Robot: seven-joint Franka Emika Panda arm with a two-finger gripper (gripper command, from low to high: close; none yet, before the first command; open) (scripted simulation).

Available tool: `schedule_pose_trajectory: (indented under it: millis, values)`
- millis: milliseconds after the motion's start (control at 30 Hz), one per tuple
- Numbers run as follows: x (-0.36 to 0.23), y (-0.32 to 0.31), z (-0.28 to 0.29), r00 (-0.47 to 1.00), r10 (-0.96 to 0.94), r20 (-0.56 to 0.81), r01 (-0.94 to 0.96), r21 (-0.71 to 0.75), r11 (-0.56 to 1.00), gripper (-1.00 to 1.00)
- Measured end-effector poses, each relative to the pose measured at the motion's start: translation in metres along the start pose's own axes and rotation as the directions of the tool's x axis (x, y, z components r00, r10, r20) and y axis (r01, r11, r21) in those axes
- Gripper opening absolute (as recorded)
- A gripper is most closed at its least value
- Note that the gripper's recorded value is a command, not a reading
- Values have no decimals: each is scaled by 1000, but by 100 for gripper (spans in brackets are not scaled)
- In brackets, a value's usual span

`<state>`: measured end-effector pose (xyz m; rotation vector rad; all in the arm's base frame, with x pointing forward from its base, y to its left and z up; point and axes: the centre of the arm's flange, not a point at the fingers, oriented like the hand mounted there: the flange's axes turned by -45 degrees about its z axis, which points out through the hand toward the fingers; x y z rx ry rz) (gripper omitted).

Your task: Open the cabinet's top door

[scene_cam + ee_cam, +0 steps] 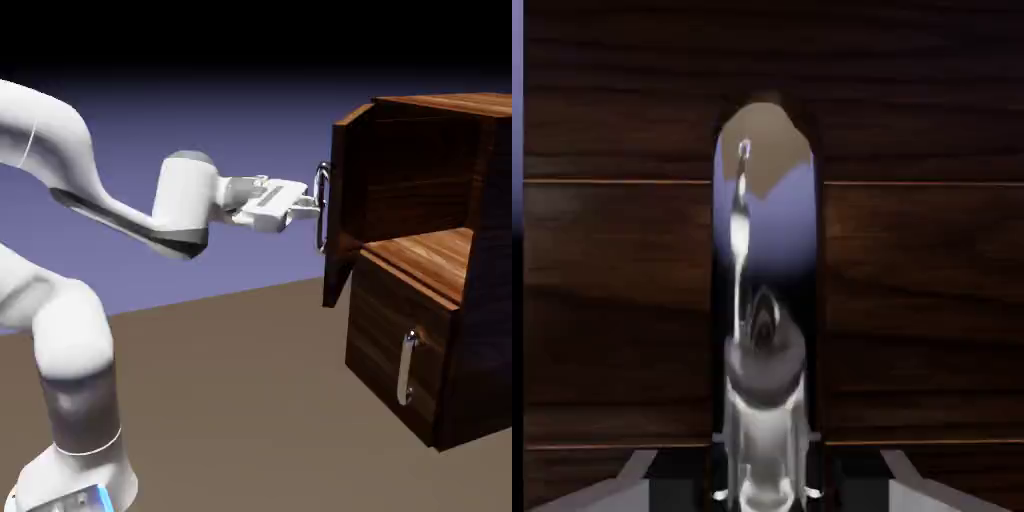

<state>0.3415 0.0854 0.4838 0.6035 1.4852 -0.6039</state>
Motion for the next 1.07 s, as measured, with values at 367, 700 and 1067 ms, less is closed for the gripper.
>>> schedule_pose_trajectory:
  millis: [367,700,1067]
  values:
    - [0,52,-65,1000,1,0,-1,285,958,-100]
    - [0,106,-105,1000,1,0,-1,502,865,-100]
    - [0,154,-128,1000,0,0,0,647,762,-100]
